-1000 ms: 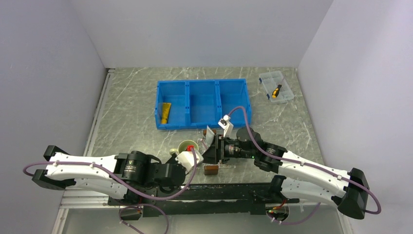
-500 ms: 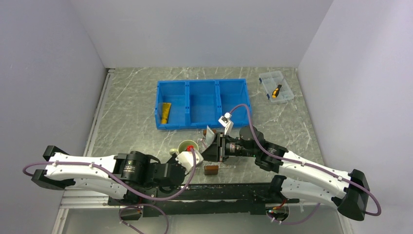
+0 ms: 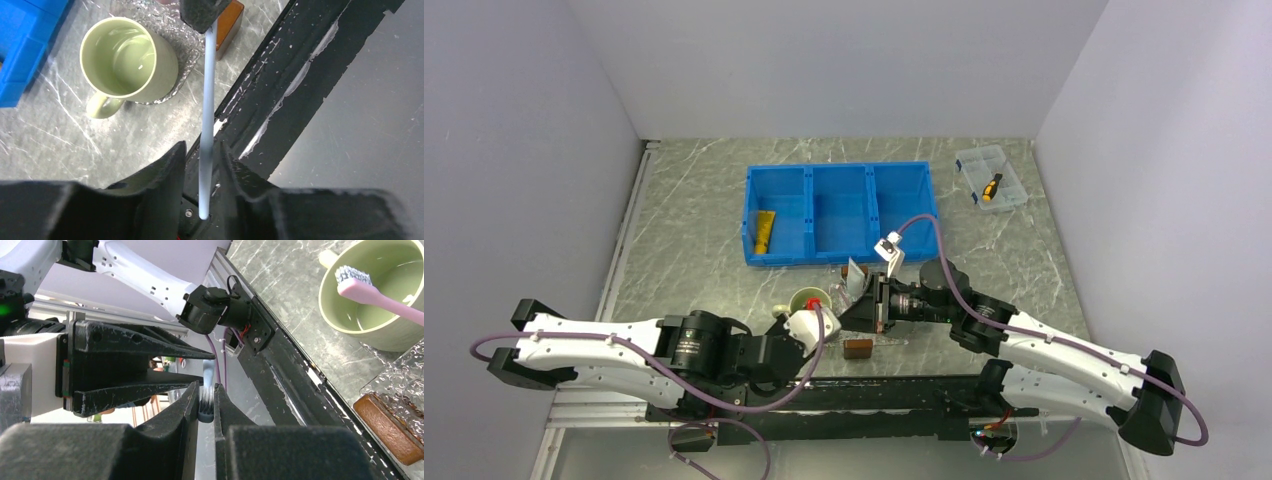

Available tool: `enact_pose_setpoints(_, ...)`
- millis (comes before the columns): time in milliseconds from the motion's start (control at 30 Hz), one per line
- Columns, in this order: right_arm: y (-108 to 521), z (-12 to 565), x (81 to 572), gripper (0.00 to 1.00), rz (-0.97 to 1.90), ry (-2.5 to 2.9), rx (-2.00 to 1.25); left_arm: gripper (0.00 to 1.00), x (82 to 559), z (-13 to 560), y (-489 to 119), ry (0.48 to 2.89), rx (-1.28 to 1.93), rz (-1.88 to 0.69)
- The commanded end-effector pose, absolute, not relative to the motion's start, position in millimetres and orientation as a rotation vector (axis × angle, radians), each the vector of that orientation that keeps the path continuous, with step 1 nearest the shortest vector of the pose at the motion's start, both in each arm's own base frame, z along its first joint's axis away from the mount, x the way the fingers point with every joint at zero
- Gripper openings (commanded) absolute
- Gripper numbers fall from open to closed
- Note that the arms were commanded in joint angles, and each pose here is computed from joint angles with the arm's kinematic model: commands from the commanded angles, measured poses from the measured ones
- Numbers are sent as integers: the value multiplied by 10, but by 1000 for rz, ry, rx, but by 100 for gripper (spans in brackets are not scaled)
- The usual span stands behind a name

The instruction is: Prepare toiletry sets of a toothbrush and toothpaste on the tray

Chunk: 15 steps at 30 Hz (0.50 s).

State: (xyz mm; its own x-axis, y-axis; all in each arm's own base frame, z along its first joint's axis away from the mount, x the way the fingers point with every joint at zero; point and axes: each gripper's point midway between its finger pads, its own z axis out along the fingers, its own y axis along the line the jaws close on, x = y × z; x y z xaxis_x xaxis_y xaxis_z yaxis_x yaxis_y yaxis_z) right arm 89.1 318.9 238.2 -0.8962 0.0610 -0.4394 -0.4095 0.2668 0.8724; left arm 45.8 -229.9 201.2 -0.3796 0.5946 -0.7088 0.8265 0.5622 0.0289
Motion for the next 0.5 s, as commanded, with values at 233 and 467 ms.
enact_pose_setpoints(233,3035,2564,919,0,1525,2114,-426,69,457,2346,-2546,1992,1025,-645)
enact_pose_setpoints(467,2755,2726,972,0,1283,2124,-547,82,470,2480,-2645,1944,1005,-688)
